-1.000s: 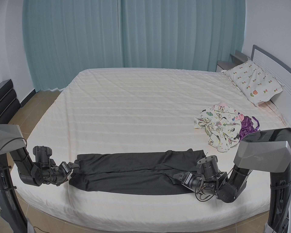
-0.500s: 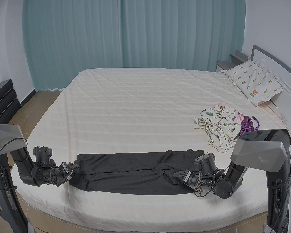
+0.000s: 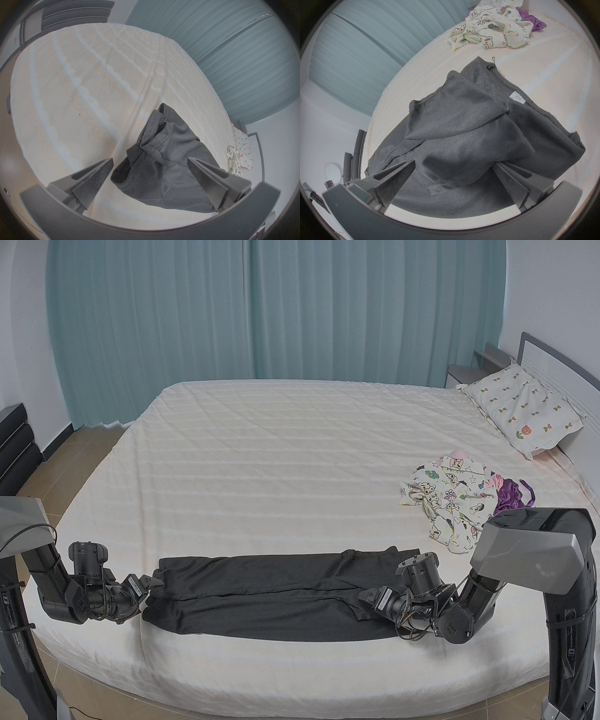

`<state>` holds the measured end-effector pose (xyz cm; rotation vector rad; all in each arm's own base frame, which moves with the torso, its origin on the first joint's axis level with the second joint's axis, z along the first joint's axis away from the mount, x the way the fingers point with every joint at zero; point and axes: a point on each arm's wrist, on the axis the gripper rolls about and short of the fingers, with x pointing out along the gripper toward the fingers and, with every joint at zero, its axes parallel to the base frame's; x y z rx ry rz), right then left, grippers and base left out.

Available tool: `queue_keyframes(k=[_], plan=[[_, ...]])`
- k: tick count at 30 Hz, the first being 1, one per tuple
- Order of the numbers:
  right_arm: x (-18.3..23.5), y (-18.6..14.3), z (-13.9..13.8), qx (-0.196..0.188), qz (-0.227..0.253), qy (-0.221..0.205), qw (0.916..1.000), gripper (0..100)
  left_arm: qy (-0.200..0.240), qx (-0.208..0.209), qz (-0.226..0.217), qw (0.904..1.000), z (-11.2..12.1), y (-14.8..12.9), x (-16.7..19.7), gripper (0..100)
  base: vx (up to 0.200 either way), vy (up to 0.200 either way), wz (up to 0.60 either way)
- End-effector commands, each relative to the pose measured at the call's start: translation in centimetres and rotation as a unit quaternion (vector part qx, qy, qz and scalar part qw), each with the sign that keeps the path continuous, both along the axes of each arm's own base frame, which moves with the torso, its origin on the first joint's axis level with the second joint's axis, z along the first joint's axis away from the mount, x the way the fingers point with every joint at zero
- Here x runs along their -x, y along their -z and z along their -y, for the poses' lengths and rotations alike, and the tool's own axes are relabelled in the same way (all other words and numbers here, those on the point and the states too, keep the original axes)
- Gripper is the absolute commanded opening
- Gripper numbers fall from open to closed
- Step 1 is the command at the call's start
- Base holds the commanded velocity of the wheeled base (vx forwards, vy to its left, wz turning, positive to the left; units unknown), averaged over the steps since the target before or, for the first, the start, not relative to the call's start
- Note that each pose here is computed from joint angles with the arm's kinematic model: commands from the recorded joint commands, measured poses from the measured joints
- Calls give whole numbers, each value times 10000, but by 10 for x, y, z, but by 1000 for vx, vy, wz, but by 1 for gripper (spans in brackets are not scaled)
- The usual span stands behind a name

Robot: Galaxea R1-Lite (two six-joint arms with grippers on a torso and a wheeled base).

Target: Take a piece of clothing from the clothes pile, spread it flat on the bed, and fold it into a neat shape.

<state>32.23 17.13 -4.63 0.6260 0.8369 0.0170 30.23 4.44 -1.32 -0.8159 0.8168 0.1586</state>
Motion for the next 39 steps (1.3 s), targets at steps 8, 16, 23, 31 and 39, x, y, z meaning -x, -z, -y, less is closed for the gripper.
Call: queue_keyframes(k=[8,16,23,31,39], plan=[[0,-2,1,173,107,210,9996,0,-4,2,-5,10000,0,0,0,100,0,0,0],[12,-15,2,237,104,153,9995,0,7,-8,-3,10000,0,0,0,100,0,0,0],[29,-41,4,-121,40,-277,9995,0,7,-8,-3,10000,0,0,0,100,0,0,0],[35,-46,8,-151,-222,-405,9988,0,7,-8,-3,10000,0,0,0,100,0,0,0],[38,-41,7,-83,-484,-534,9974,100,7,-8,-3,10000,0,0,0,100,0,0,0]])
